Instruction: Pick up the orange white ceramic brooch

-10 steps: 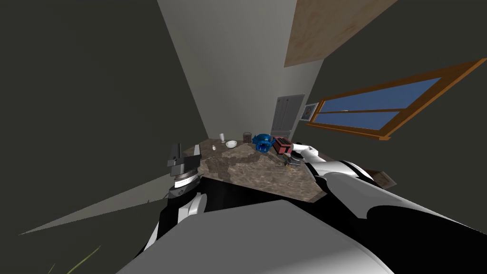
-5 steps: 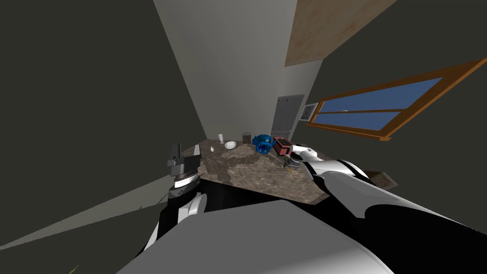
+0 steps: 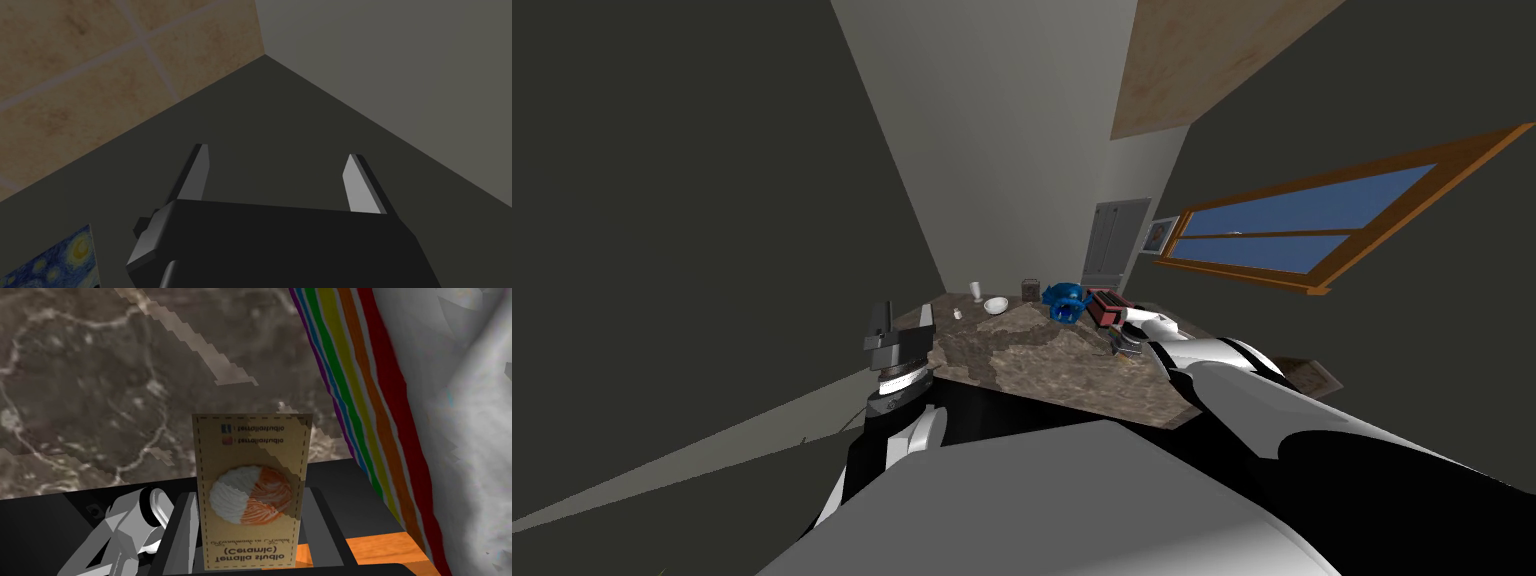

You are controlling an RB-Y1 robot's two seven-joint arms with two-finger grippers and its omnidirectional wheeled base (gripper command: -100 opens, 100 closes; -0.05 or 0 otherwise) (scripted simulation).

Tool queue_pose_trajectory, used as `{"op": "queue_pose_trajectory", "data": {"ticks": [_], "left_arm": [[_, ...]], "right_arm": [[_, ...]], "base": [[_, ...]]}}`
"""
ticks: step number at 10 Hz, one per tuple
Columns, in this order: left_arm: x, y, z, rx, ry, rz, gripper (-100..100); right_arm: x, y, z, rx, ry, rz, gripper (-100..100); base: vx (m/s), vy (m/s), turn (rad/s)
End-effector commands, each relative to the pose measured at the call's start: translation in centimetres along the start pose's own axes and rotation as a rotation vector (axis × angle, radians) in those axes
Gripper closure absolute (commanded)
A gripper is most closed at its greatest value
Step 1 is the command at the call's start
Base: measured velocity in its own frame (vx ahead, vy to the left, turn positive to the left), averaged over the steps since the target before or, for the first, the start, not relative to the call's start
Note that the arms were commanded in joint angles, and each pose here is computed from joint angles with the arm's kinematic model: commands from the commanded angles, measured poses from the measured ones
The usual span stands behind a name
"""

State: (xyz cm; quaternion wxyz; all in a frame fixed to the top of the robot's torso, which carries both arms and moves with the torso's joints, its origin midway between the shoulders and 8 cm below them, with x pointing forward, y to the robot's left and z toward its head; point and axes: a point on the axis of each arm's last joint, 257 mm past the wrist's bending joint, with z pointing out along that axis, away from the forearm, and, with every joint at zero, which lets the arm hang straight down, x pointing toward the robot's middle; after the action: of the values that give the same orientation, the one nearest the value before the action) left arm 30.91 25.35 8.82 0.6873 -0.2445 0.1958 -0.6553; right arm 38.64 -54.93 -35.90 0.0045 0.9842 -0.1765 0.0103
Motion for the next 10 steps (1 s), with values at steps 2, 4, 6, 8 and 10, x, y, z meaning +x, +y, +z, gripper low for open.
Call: {"op": "queue_pose_trajectory", "data": {"ticks": [2,4,6,8,10], "left_arm": [[0.0,0.0,0.0,0.0,0.0,0.0,0],[0.0,0.0,0.0,0.0,0.0,0.0,0],[0.0,0.0,0.0,0.0,0.0,0.0,0],[0.0,0.0,0.0,0.0,0.0,0.0,0],[0.0,0.0,0.0,0.0,0.0,0.0,0]], "right_arm": [[0.0,0.0,0.0,0.0,0.0,0.0,100],[0.0,0.0,0.0,0.0,0.0,-0.001,0],[0.2,0.1,-1.3,0.001,-0.008,0.008,100],[0.2,0.1,-1.3,0.001,-0.008,0.008,100],[0.2,0.0,-1.3,0.001,-0.008,0.008,0]], "base": [[0.0,0.0,0.0],[0.0,0.0,0.0],[-0.018,-0.013,0.047],[-0.01,-0.009,0.006],[0.0,0.0,0.0]]}}
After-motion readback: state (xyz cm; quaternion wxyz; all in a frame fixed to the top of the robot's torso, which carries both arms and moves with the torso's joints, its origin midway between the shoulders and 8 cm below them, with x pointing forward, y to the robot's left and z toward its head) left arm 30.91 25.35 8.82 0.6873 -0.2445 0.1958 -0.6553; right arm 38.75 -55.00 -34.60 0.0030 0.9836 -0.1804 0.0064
